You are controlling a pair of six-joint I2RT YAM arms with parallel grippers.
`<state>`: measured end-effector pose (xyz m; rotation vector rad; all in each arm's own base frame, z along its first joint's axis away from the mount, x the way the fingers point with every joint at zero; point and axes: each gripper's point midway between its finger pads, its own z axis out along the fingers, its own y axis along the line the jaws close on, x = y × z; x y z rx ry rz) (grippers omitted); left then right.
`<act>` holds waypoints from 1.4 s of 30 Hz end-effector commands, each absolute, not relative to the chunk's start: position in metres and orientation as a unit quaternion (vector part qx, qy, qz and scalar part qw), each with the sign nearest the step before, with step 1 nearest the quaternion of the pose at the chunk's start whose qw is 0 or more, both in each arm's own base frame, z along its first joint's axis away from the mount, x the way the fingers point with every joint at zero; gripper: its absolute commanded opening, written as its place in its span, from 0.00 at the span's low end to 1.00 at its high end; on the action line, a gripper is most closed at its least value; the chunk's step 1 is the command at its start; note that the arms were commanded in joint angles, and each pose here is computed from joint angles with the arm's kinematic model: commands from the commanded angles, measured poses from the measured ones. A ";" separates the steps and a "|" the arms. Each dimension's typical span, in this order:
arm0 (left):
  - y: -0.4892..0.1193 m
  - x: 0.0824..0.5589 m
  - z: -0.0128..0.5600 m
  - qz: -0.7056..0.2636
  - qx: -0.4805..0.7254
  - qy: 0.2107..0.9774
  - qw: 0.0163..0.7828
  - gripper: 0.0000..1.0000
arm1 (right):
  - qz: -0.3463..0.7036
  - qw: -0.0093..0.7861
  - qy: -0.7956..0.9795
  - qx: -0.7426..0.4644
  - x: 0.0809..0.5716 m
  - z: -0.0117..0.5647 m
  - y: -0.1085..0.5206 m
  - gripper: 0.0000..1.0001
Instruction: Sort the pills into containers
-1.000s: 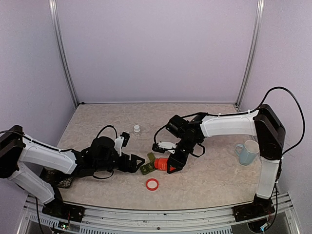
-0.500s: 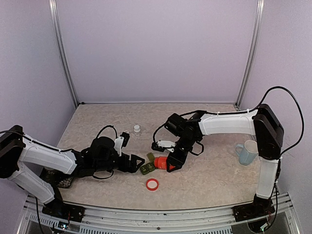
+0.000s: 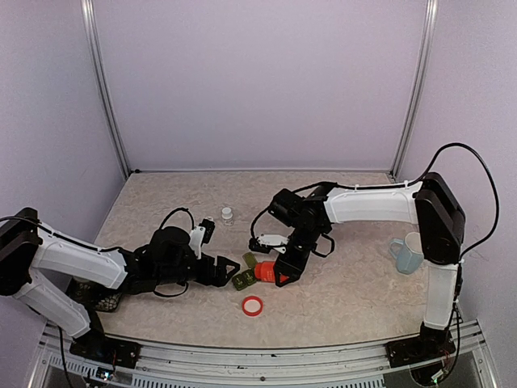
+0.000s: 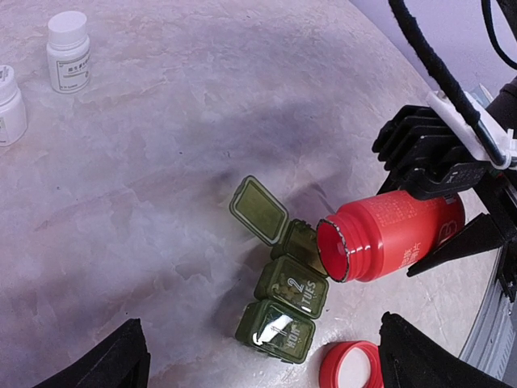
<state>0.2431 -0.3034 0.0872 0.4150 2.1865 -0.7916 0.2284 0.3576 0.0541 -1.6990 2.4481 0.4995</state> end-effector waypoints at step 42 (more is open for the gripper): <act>-0.304 0.242 0.078 -0.321 0.158 0.855 0.376 0.96 | 0.103 0.045 0.808 -0.579 0.232 0.065 0.364 0.30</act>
